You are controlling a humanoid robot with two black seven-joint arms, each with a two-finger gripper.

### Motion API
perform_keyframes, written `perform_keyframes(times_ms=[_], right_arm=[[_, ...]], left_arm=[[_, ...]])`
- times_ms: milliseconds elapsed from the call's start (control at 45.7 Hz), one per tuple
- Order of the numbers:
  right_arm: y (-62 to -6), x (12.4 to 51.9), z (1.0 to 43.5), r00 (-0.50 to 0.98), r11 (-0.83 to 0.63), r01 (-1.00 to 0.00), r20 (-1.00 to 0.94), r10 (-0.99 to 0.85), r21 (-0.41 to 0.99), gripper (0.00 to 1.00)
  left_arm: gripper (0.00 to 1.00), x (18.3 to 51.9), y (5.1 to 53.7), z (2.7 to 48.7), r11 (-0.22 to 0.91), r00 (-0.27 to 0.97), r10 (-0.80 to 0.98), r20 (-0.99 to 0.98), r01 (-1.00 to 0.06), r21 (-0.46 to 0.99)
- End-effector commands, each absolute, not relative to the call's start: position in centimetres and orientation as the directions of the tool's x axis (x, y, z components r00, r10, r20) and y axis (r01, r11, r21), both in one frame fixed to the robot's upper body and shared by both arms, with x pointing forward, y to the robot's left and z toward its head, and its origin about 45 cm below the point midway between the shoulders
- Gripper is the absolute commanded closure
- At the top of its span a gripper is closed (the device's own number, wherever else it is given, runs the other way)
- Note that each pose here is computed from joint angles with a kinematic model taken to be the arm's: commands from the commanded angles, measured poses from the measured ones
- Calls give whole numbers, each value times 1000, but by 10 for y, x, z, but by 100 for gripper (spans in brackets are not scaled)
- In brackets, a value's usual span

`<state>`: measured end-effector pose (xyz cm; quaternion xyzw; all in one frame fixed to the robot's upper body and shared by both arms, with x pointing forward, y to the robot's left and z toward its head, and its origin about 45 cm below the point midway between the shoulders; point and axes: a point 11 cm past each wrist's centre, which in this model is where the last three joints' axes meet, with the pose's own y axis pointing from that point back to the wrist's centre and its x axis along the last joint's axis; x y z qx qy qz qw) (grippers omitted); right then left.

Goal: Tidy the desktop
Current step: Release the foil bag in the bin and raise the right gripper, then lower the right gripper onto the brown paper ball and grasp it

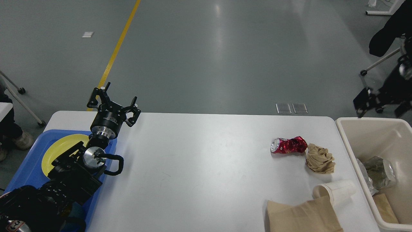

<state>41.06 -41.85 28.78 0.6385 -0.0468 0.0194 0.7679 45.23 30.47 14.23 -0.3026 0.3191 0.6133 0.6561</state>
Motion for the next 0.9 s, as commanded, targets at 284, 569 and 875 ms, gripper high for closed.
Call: perform_keyframes(times_ms=[284, 569, 875], right_arm=[[-432, 389, 131, 971, 128, -234, 237, -12, 964, 0], [-422, 389, 107, 939, 50, -319, 323, -118, 946, 0], [-400, 378, 78, 933, -14, -326, 319, -168, 945, 0]], left_arm=[[3, 452, 305, 142, 65, 44, 612, -790, -998, -6], [3, 452, 305, 142, 65, 44, 612, -790, -998, -6], [3, 452, 305, 142, 65, 44, 612, -790, -998, -6]])
